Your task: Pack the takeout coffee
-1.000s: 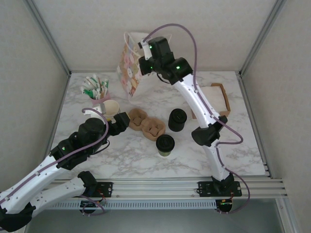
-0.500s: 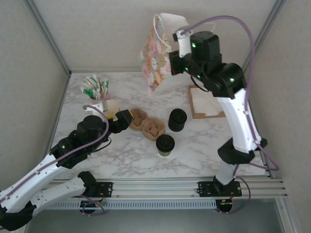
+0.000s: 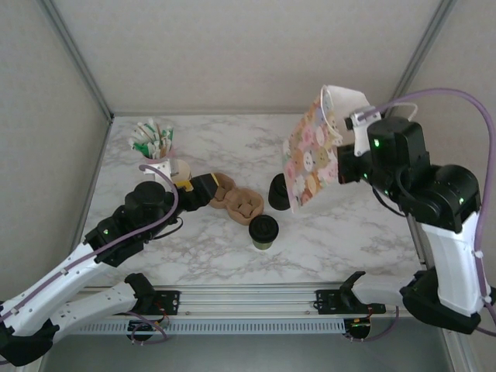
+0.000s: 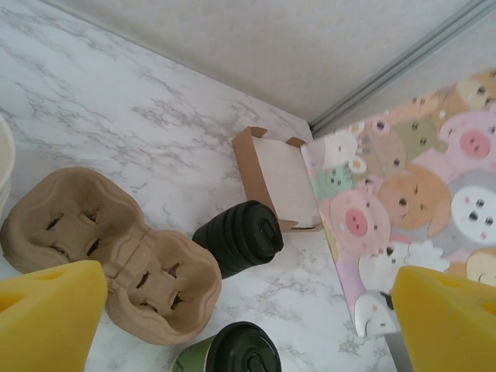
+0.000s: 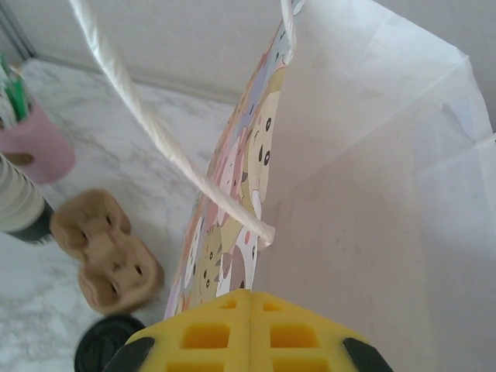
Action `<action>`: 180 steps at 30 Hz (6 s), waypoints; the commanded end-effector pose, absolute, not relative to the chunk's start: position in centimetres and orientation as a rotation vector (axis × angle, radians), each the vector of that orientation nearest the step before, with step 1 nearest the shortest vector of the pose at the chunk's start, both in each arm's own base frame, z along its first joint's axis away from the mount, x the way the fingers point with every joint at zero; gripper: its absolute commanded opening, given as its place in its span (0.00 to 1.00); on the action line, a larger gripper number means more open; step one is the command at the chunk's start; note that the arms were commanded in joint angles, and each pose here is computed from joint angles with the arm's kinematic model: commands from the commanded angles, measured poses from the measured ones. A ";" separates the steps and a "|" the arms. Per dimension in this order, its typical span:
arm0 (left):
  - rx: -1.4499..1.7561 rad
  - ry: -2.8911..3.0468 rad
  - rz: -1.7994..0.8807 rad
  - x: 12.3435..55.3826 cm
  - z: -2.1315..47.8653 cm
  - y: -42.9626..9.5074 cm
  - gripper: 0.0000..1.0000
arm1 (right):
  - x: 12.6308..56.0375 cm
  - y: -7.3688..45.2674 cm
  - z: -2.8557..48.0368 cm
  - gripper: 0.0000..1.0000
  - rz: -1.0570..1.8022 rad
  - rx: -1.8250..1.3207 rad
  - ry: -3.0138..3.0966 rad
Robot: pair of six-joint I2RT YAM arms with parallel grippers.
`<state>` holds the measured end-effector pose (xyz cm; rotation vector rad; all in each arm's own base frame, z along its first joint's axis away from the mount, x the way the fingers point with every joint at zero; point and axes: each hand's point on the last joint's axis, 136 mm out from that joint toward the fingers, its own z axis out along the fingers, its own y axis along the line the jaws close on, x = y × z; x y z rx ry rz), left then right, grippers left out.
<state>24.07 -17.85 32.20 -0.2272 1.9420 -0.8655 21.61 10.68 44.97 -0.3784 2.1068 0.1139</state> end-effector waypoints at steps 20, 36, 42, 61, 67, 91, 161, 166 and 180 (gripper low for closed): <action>-0.209 1.975 -0.910 24.8 30.5 -19.8 0.94 | 17.0 9.1 31.4 0.00 0.097 -0.423 2.444; -0.209 2.001 -0.897 25.3 29.5 -20.5 0.94 | 18.4 13.2 30.2 0.00 0.268 -0.562 2.302; -0.209 2.008 -0.892 25.5 29.1 -20.7 0.94 | 17.4 14.5 30.0 0.00 0.344 -0.645 2.291; -0.206 2.028 -0.888 25.9 28.4 -21.2 0.94 | 17.4 15.5 27.9 0.00 0.305 -0.730 2.263; -0.203 2.031 -0.881 26.0 28.4 -21.3 0.94 | 18.6 16.3 27.8 0.00 0.284 -0.744 2.222; -0.189 2.044 -0.866 26.4 27.7 -21.8 0.94 | 22.1 18.8 27.5 0.04 0.236 -0.740 2.203; -0.628 2.117 -1.113 20.4 11.6 -16.1 0.67 | 25.0 36.5 22.2 0.82 0.375 -1.088 2.509; -0.638 2.092 -1.221 20.6 10.9 -16.7 0.62 | 25.4 36.9 19.6 0.70 0.345 -1.158 2.554; -0.663 1.982 -1.380 21.6 12.5 -16.4 0.47 | 28.4 37.2 15.9 0.51 0.303 -1.152 2.638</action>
